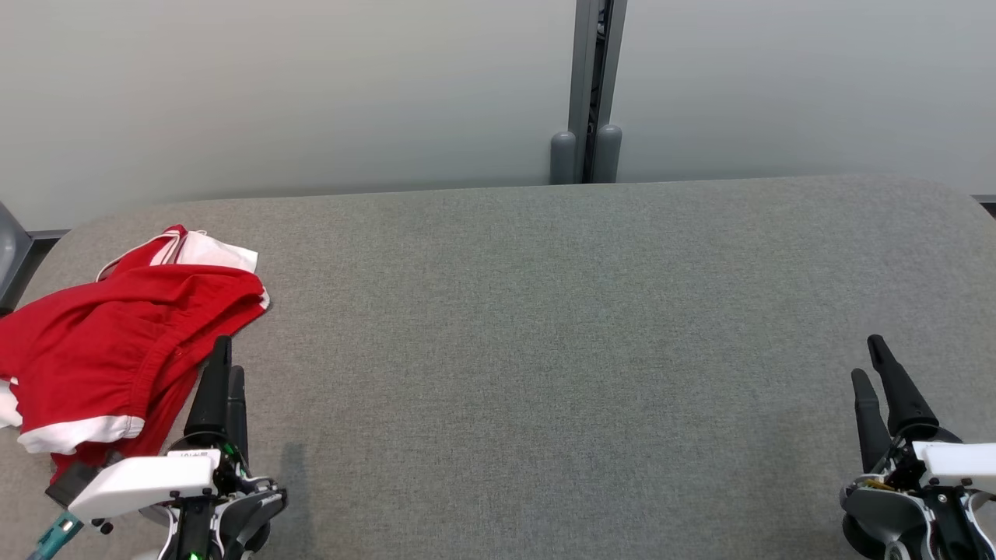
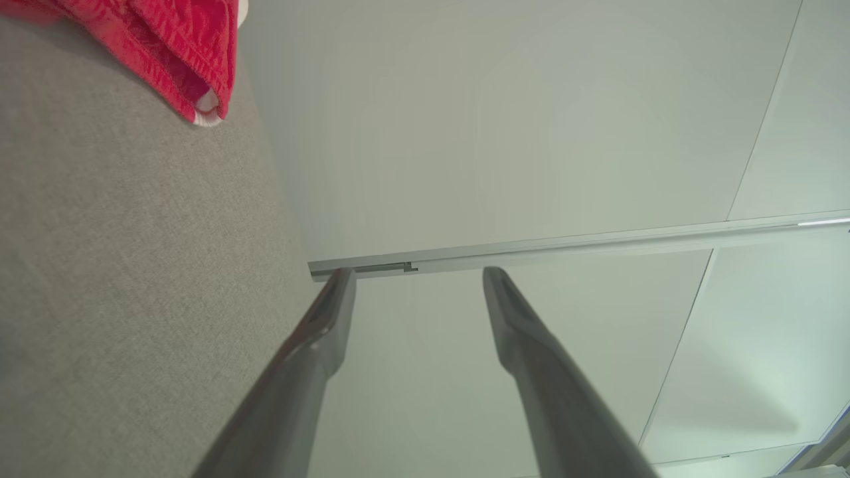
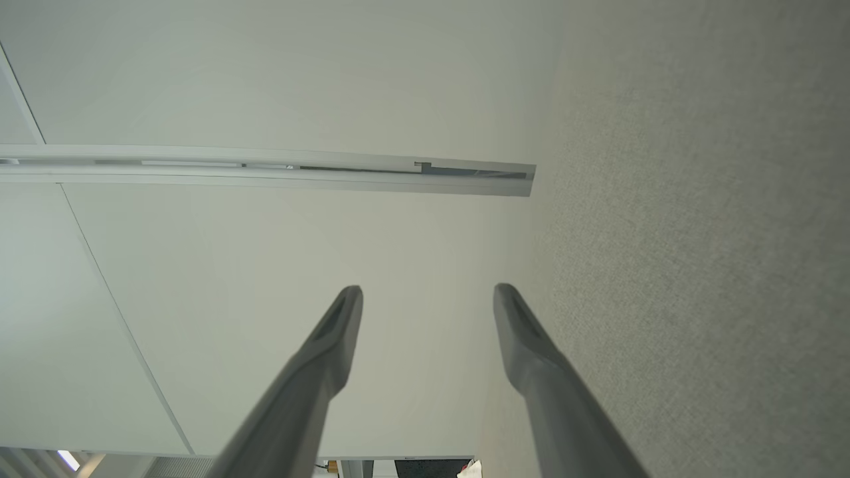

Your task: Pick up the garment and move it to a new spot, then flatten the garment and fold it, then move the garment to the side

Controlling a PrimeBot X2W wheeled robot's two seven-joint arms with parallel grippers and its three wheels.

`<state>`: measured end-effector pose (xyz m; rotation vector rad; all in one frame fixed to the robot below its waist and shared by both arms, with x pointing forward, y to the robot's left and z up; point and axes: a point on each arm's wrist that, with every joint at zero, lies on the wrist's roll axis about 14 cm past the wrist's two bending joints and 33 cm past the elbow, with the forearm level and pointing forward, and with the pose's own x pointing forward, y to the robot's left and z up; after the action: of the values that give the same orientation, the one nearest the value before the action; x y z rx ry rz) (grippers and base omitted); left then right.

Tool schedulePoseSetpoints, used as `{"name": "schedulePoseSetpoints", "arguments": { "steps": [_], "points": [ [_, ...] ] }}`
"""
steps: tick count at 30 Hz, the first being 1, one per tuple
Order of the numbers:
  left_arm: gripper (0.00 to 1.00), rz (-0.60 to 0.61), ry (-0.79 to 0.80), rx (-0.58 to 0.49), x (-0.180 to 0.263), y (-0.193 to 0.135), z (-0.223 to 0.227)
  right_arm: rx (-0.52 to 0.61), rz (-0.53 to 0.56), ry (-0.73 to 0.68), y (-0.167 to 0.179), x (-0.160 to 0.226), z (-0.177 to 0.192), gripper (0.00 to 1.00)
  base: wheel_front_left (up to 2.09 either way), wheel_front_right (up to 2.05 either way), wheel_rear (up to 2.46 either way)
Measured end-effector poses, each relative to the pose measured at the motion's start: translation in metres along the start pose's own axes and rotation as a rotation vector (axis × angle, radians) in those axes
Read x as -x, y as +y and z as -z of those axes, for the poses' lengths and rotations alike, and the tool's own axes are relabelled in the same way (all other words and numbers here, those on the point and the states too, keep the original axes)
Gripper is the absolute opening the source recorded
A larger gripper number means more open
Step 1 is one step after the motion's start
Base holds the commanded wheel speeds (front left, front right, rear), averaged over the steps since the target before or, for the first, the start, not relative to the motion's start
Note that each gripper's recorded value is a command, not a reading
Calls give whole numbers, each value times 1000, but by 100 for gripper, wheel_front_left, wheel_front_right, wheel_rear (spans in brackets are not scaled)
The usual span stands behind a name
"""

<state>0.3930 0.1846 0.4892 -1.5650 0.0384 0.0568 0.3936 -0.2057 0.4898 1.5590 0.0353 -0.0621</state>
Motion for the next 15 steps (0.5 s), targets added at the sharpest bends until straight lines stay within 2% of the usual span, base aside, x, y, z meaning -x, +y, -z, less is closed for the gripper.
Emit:
{"name": "schedulePoseSetpoints", "arguments": {
  "steps": [12, 15],
  "points": [
    [100, 113, -7, -227, -9, -38, -1, 206, -78, -26, 30, -8, -4, 100, 0, 0, 0],
    [100, 143, -12, -295, -10, -48, 0, 296, -101, -35, 39, -8, -6, 100, 0, 0, 0]
  ]
}}
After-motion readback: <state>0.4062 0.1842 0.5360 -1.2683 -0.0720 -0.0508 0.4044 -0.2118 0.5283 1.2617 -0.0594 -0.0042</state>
